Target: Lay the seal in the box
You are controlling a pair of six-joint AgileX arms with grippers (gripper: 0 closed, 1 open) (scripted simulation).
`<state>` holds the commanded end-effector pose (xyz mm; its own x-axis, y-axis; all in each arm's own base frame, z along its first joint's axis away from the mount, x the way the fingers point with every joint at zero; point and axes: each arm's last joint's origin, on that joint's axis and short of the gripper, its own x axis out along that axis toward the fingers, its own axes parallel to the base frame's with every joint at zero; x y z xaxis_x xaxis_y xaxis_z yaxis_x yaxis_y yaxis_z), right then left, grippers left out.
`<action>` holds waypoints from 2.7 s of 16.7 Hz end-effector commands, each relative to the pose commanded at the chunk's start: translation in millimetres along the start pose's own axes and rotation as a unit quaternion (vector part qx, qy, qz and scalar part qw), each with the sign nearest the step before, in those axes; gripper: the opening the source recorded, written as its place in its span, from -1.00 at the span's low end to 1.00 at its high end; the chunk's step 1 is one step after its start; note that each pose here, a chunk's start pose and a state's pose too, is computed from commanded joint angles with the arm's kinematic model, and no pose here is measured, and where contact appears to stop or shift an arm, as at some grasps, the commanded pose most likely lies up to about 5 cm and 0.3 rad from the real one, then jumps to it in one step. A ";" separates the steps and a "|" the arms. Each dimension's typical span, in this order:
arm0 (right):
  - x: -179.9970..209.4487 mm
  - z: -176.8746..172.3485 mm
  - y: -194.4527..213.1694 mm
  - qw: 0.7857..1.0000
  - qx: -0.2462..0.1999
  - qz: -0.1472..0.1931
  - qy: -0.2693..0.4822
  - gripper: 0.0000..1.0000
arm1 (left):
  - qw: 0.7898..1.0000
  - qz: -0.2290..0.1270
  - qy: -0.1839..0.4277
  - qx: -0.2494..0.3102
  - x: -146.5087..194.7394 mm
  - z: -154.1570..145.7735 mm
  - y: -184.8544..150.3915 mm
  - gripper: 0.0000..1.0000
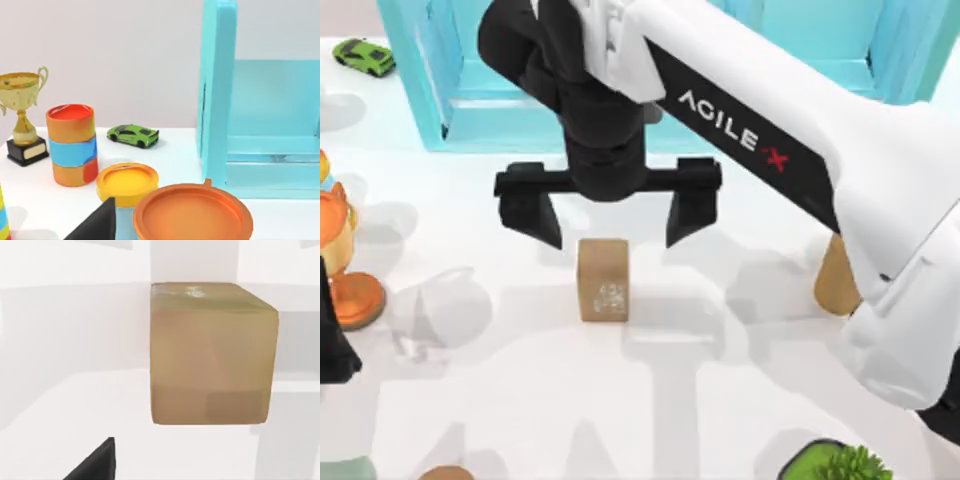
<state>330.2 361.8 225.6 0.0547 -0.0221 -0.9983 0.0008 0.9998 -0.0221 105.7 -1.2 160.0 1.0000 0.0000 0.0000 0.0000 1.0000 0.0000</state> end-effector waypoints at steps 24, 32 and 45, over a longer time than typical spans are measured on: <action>89.6 5.1 9.2 1.000 0.006 0.013 -0.022 1.00 | 1.000 0.000 0.000 0.000 0.0 0.0 0.0 1.00; 94.5 4.3 8.6 1.000 0.006 0.013 -0.022 0.70 | 1.000 0.000 0.000 0.000 0.0 0.0 0.0 1.00; 94.5 4.3 8.6 1.000 0.006 0.013 -0.022 -1.00 | 1.000 0.000 0.000 0.000 0.0 0.0 0.0 1.00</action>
<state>339.7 368.3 131.3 0.0981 0.0039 -0.9952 0.0100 0.9999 0.0049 105.7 -1.2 160.0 1.0000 0.0000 0.0000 0.0000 1.0000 0.0000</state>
